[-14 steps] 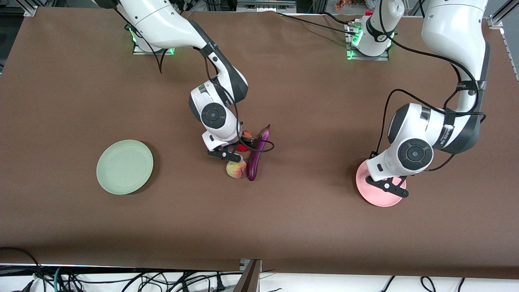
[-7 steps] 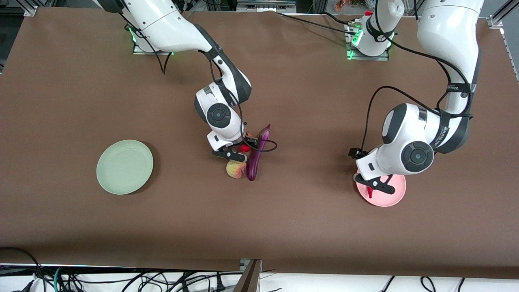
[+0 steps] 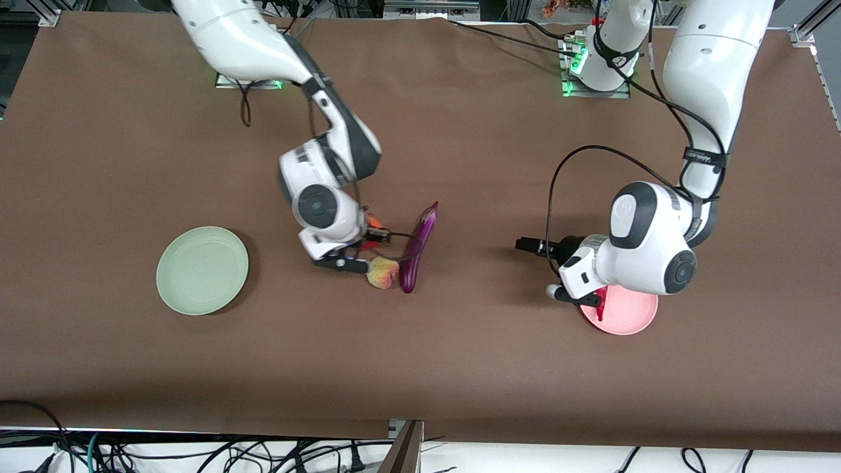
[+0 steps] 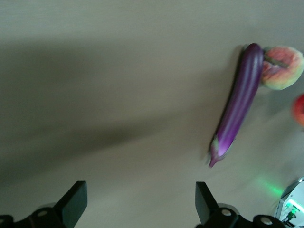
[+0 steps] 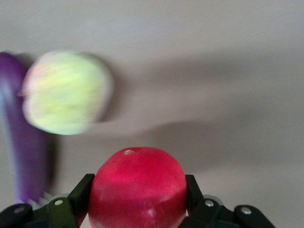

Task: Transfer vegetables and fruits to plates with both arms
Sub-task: 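Carry the apple to the green plate while the left gripper reaches the eggplant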

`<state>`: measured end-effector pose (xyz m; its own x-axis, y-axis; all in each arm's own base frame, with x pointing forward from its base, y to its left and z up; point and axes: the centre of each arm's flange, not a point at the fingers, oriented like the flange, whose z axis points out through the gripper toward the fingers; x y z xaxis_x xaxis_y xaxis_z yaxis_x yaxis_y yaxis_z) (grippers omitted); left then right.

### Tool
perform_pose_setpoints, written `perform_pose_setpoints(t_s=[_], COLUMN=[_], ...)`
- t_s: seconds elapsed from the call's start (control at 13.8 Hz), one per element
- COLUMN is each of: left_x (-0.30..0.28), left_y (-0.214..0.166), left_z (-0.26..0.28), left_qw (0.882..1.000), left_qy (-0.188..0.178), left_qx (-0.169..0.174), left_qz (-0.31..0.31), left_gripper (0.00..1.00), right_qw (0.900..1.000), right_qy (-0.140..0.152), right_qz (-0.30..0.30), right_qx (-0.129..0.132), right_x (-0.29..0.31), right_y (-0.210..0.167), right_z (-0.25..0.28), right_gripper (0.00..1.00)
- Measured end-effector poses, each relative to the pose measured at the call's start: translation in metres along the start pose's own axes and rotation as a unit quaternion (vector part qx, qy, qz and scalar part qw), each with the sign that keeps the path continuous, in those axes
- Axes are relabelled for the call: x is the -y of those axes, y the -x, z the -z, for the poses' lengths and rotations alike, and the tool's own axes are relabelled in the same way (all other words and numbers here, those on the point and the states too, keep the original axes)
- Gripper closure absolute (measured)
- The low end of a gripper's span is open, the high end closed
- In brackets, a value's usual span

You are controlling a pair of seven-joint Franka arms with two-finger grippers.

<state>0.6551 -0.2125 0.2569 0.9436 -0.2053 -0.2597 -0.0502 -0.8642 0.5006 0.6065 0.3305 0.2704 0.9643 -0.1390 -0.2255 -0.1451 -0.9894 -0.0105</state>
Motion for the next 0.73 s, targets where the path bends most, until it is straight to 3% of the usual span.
perform_pose_setpoints(t_s=[0.36,0.73], left_x=[-0.125,-0.159], left_y=[-0.001,0.014], left_z=[-0.102,-0.176], left_qw=[0.991,0.979], left_qy=[-0.036,-0.057], left_qx=[-0.098,-0.154], left_qz=[-0.086,-0.121], left_gripper=[0.00,0.00], right_qw=[0.998,0.997], right_qy=[0.041,0.048], right_qz=[0.055,0.056], right_qx=[0.001,0.008], right_x=[-0.192,-0.304], right_y=[-0.077,-0.111], right_z=[0.055,0.028], right_gripper=[0.19,0.19])
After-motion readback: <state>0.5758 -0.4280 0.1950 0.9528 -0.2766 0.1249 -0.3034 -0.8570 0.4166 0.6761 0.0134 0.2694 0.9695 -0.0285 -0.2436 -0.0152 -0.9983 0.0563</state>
